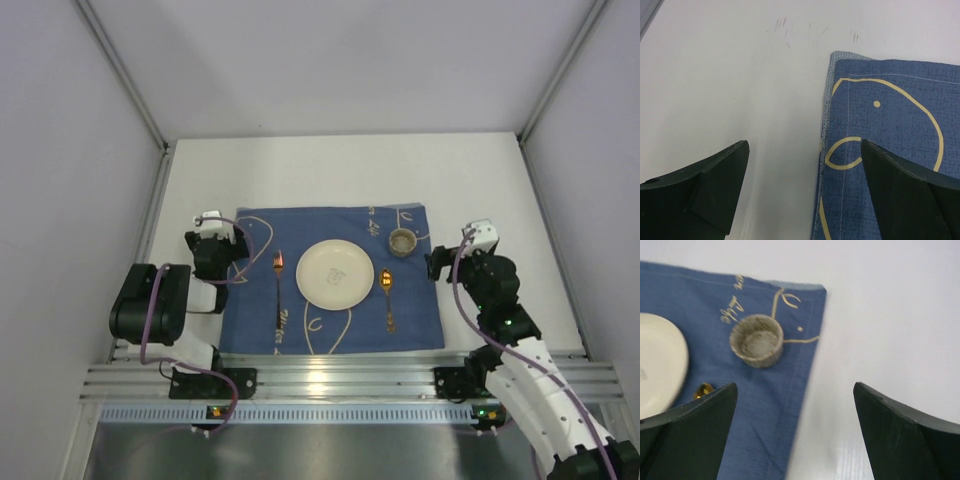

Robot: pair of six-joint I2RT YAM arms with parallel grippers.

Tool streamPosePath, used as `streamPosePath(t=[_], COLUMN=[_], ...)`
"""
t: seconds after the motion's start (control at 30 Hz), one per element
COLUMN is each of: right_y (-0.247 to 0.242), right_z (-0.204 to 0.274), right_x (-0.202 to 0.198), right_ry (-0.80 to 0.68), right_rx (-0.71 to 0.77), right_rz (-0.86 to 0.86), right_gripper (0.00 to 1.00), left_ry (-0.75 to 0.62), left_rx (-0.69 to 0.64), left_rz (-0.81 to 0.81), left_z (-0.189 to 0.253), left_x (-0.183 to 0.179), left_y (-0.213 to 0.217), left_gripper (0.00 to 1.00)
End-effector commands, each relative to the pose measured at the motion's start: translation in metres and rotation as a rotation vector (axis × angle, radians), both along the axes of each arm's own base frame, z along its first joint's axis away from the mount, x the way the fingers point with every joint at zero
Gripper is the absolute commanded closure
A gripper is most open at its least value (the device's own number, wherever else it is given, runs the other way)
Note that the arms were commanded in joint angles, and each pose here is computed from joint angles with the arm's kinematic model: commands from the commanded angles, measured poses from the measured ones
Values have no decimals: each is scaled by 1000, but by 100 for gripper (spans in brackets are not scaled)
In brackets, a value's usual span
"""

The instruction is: Set the dinner table for one person

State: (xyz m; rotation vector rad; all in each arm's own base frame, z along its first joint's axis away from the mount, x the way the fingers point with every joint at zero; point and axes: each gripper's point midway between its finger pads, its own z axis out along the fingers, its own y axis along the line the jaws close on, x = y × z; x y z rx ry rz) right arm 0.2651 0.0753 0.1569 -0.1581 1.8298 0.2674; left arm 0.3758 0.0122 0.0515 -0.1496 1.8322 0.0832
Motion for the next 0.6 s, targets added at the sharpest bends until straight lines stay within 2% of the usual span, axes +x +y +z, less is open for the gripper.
streamPosePath(t=[0.0,0.07,0.13,0.17,0.33,0.43,0.5,0.57], right_y=[-26,-39,-45,-46,-46,-49,-66,-68], right_z=[14,14,-18,-5,-9,-30,-36,-37], right_x=[21,28,32,38,79,100,114,113], right_ry=[-235,-293,-245,-318,-382,-344,-247,-257], right_rx=[-196,-177,-178,-156,-145,-145,-123,-107], right_rz=[-87,-157,-169,-170,-139,-111,-200,-208], right_gripper=[0,0,0,0,0,0,0,0], left_ry=[-116,-116,-116,-116,-116,-116,-117,-116], left_rx=[6,6,6,4,6,6,6,6], left_rz=[-13,-14,-14,-14,-14,-11,-14,-13], left_z=[32,32,32,32,32,32,33,32], left_x=[15,15,15,15,15,15,15,15], left_y=[-1,-1,-1,-1,-1,-1,-1,-1], left_gripper=[2,2,1,2,2,2,2,1])
